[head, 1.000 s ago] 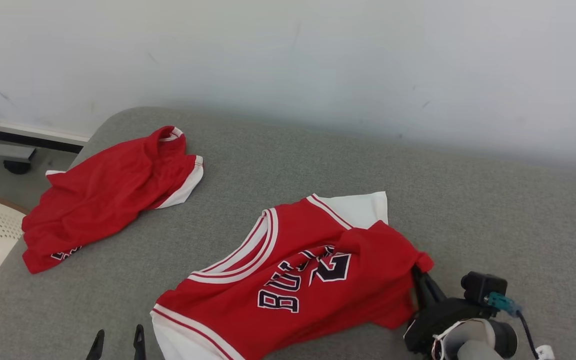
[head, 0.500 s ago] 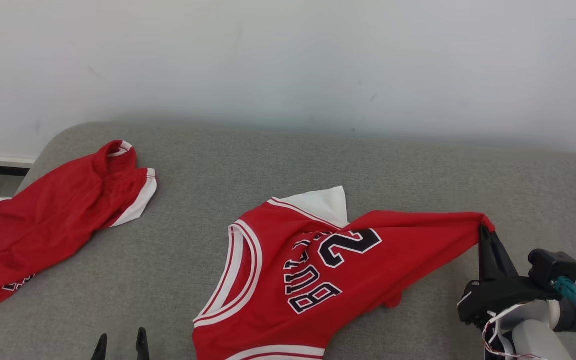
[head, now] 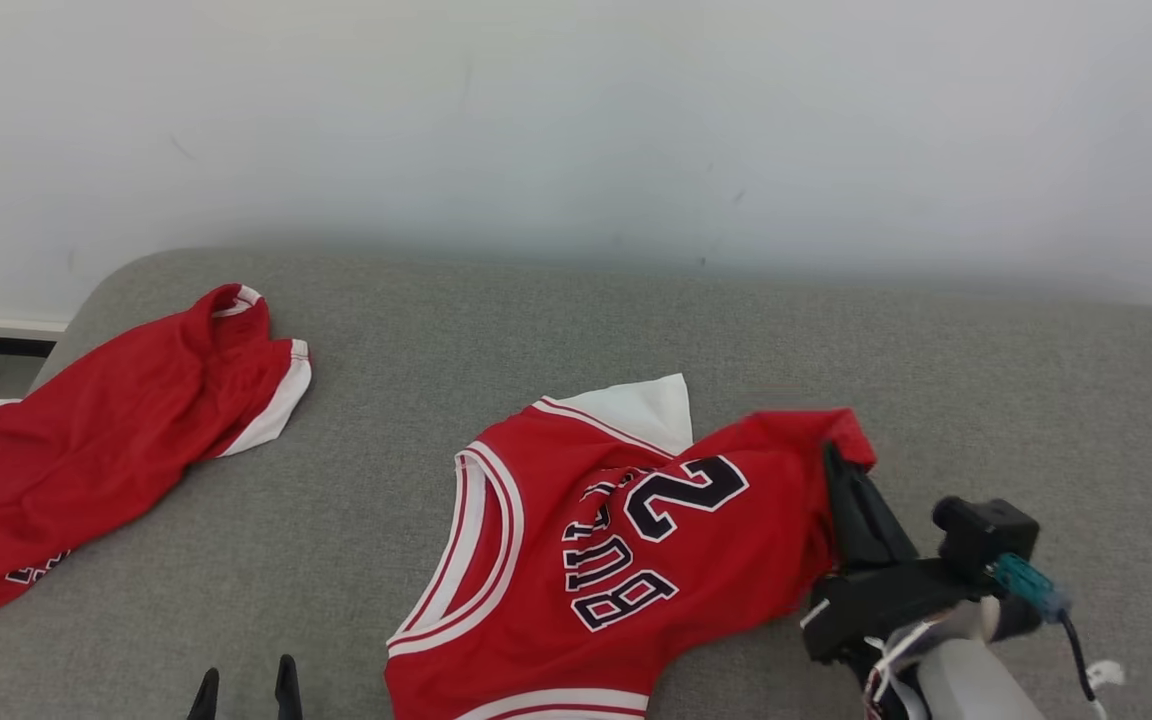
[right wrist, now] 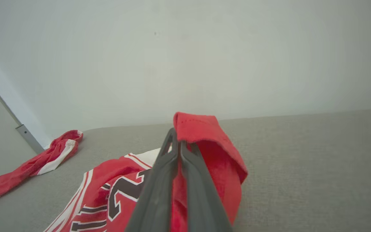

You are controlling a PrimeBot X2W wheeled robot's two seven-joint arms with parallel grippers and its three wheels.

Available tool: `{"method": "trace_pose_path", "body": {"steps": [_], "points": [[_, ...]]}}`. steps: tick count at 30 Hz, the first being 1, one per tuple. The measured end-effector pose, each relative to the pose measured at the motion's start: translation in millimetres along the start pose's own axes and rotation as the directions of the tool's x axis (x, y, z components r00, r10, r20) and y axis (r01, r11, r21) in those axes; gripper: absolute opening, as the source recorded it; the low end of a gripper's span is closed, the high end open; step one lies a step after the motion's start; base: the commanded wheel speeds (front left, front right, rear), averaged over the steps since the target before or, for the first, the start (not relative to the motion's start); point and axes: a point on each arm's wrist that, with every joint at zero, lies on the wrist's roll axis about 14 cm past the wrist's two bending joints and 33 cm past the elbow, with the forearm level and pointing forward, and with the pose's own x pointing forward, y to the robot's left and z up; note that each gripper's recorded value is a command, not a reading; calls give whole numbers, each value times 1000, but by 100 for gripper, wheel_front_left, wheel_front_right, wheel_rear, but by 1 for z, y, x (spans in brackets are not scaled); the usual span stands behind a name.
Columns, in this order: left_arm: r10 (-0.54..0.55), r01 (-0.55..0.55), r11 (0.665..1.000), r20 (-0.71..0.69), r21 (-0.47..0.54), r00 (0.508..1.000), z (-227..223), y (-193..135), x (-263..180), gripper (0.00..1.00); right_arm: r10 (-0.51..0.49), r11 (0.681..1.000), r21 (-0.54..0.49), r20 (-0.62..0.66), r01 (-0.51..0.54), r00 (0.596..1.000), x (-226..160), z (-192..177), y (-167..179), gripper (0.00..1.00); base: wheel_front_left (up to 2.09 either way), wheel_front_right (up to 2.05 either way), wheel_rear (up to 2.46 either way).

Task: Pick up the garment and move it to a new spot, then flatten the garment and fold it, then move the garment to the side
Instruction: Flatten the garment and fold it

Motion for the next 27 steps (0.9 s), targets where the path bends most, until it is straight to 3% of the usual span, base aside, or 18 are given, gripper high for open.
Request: {"method": "trace_pose_path", "body": {"steps": [5,10,15,16,17,18,24,27], "points": [[6,-6,1000,1,-7,1000,-1,3,-4,100,190,981,37,14,-191,982,17,7,67,0,0,0,0],[17,-17,1000,4,-8,1000,1,9,-4,100,387,921,62,-4,-386,922,20,4,135,0,0,0,0],[33,-33,999,-5,-11,999,-3,15,-7,100,492,869,86,-46,-487,869,14,-7,172,0,0,0,0],[35,-35,999,-6,-11,999,-3,15,-8,100,497,867,86,-65,-491,865,13,-12,173,22,0,0,0],[36,-36,999,-5,-10,999,-3,15,-8,100,499,866,89,-86,-492,862,12,-18,173,54,0,0,0],[38,-38,999,-5,-8,999,-3,16,-8,100,496,867,107,-86,-487,864,13,-19,173,100,0,0,0],[35,-35,999,-3,-3,999,-2,15,-5,100,427,895,145,-12,-421,904,26,6,154,100,0,0,0],[21,-21,1000,-2,-8,1000,-3,8,-4,100,347,922,171,27,-347,937,28,16,129,100,0,0,0]]}}
